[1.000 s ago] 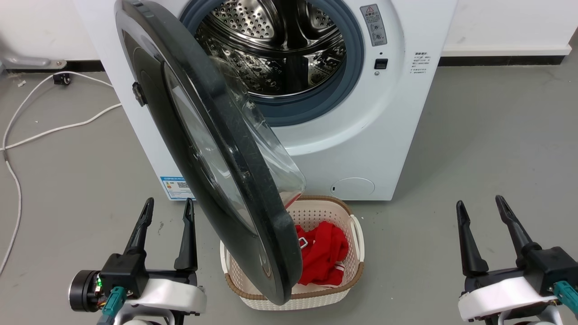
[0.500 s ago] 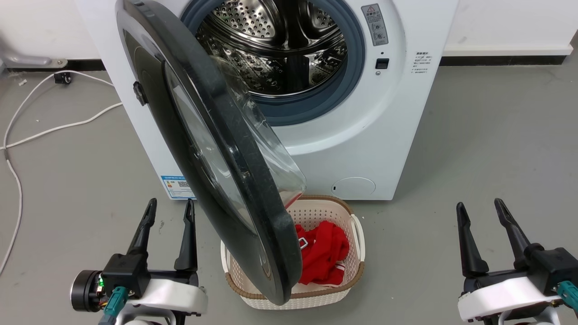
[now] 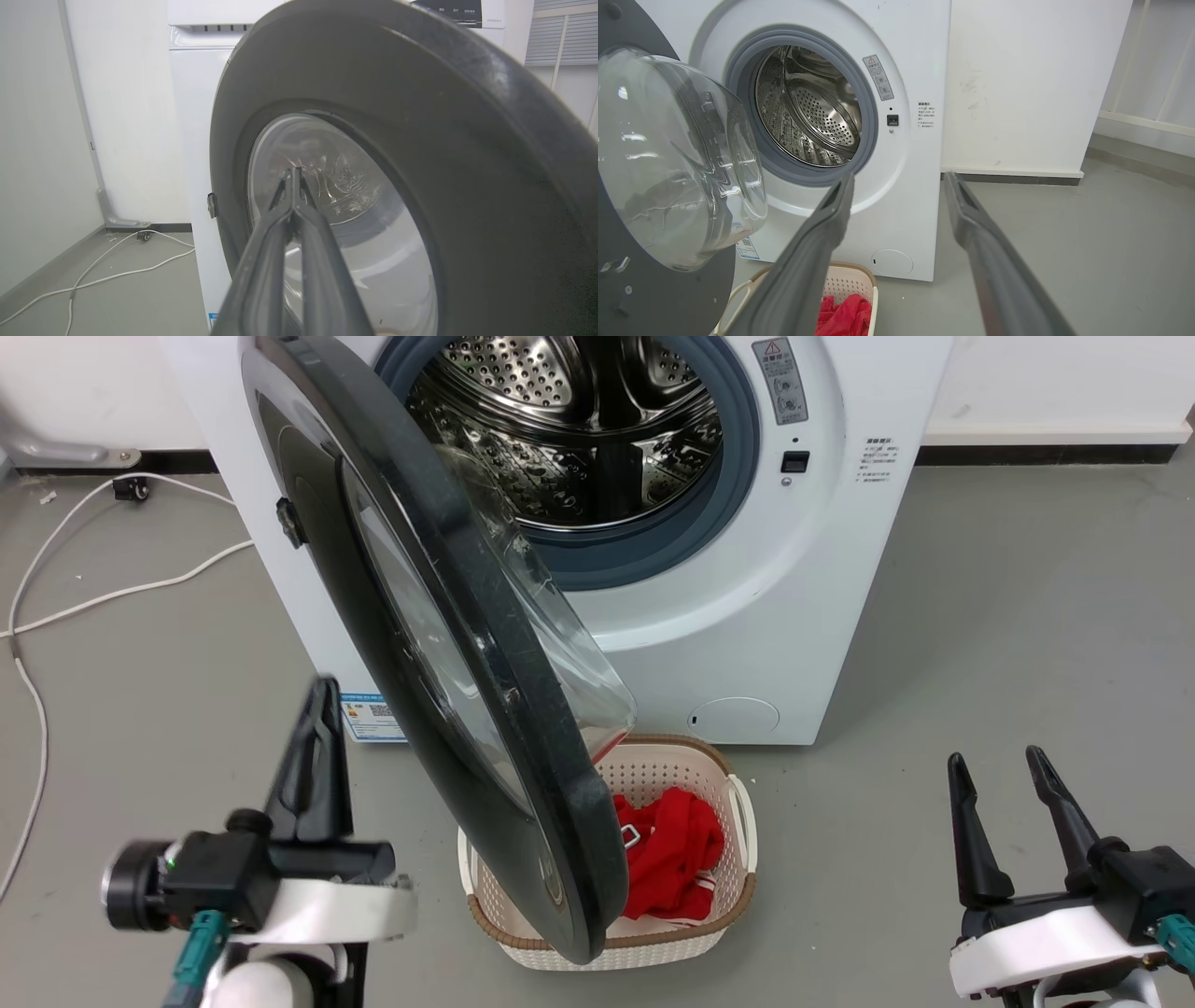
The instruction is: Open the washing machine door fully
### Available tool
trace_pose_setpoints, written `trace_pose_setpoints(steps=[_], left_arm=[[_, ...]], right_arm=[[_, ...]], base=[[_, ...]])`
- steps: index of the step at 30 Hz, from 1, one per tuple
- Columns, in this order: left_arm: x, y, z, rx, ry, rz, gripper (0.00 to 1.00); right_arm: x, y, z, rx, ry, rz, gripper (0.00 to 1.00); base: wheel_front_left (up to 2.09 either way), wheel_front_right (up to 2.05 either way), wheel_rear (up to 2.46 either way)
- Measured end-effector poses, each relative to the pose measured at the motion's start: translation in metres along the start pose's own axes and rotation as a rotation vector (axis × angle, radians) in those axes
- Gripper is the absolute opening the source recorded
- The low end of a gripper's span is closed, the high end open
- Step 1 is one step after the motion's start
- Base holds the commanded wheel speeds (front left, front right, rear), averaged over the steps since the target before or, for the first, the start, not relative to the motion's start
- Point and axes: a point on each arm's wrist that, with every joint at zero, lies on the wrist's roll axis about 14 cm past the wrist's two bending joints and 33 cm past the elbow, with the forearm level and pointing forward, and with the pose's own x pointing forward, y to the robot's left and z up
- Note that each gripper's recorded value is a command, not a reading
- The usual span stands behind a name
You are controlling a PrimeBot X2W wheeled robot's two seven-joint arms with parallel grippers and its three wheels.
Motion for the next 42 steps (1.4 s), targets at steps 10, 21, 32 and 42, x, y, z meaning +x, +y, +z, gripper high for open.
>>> trace_pose_setpoints(steps=[10, 21, 32, 42], left_arm=[[0.017, -0.018, 0.123, 0.082, -0.397, -0.049, 0.0], [-0.001, -0.105, 0.156, -0.101, -0.504, -0.352, 0.0], [-0.037, -0.171, 0.053, -0.285, -0.035, -0.542, 0.0], [-0.072, -0.165, -0.021, -0.224, 0.287, -0.503, 0.0]], right_arm=[[0.002, 0.001, -0.003, 0.011, 0.011, 0.001, 1.0], [0.004, -0.002, -0.003, 0.017, 0.009, -0.006, 1.0], [0.003, -0.003, -0.006, 0.026, 0.021, -0.013, 1.0], [0.003, -0.001, -0.008, 0.037, 0.03, -0.008, 1.0]], base=[[0.0, 0.0, 0.0], [0.0, 0.0, 0.0], [0.0, 0.0, 0.0], [0.0, 0.0, 0.0]])
